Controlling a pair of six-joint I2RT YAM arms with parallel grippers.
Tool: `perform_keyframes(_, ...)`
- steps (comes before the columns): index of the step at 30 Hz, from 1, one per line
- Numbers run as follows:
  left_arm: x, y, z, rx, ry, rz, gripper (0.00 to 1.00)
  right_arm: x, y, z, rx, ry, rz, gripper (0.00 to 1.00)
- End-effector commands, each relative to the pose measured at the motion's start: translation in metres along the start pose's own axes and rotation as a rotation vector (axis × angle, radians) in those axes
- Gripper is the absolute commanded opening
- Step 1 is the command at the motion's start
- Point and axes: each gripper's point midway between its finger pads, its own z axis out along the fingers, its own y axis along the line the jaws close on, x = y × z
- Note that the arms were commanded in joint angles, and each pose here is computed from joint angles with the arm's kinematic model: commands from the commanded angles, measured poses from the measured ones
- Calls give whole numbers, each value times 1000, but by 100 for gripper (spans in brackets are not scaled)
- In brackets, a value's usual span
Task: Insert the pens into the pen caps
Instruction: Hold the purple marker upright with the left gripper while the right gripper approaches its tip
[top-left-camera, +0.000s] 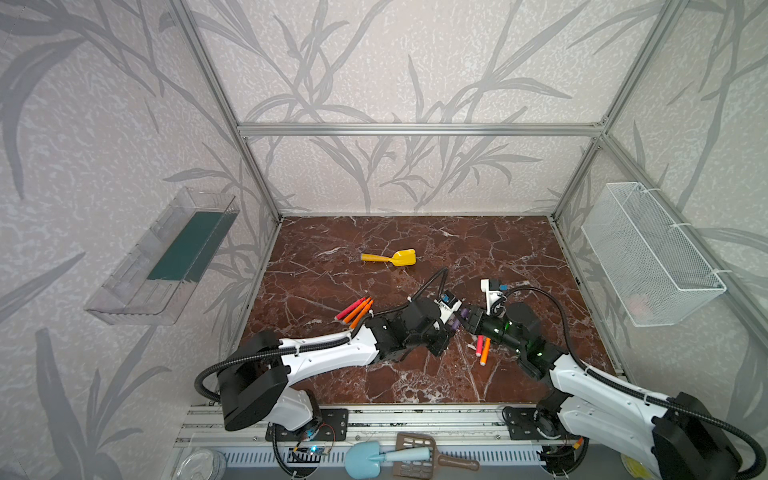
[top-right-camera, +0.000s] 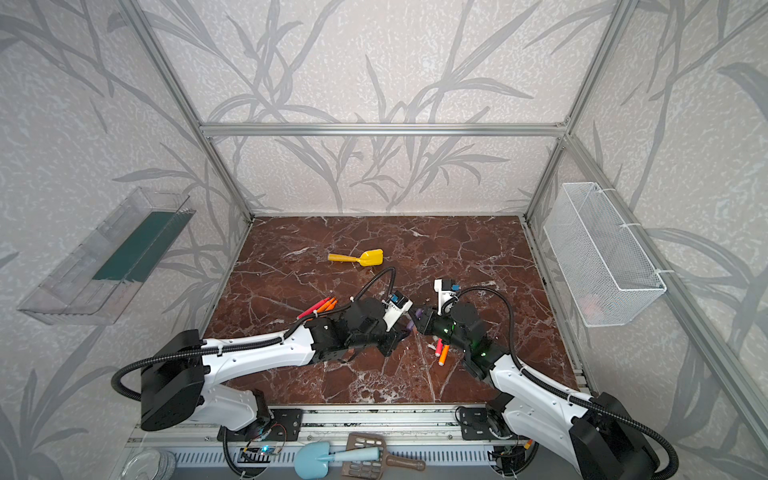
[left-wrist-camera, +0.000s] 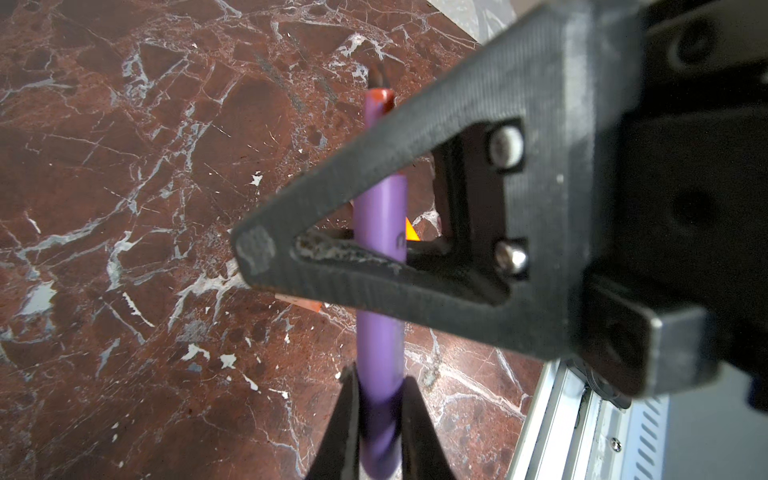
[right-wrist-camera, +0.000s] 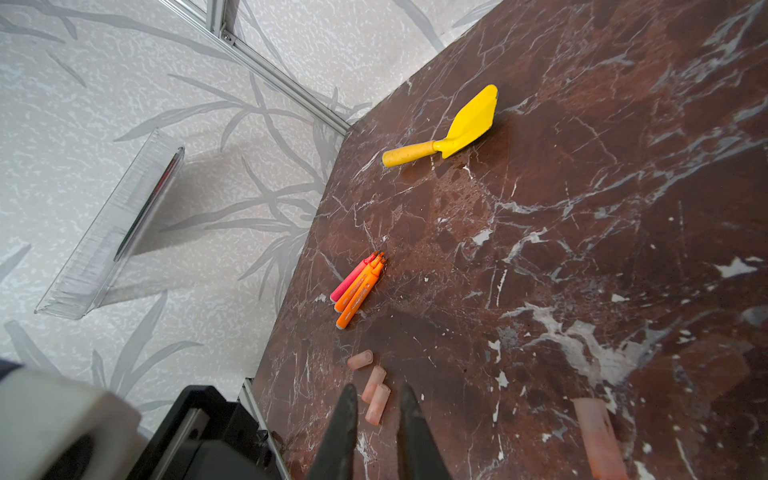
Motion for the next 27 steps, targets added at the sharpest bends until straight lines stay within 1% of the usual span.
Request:
perform_keyframes(1, -15, -10, -3, 28, -31, 35, 0, -6, 7, -1, -21, -14, -16, 0)
perform_keyframes(4, -15, -10, -3, 29, -35, 39, 0, -6, 7, -2, -24, -18, -11, 0)
perform_keyframes(5, -16, -11, -3, 28, -35, 40, 3, -6, 7, -2, -25, -21, -6, 0)
perform_keyframes(7, -15, -9, -3, 23, -34, 39, 12, -5, 7, -2, -33, -24, 10, 0)
perform_keyframes(9, -15, -9, -3, 21, -36, 38, 23, -3, 6, -3, -43, -31, 37, 0)
perform_keyframes(10, -15, -10, -3, 23, -39, 39, 27, -2, 6, -3, -49, -36, 48, 0)
perform_keyframes(12, -14, -10, -4, 26, -38, 39, 33, 0, 6, -4, -58, -43, 71, 0)
perform_keyframes(15, -15, -11, -4, 29, -41, 38, 39, 4, 13, -4, -77, -44, 80, 0)
perform_keyframes(19, -15, -11, -4, 30, -44, 39, 46, 13, 26, -4, -104, -36, 70, 0)
perform_keyframes(27, -15, -11, -5, 34, -50, 42, 54, 28, 45, 1, -158, -5, 62, 0)
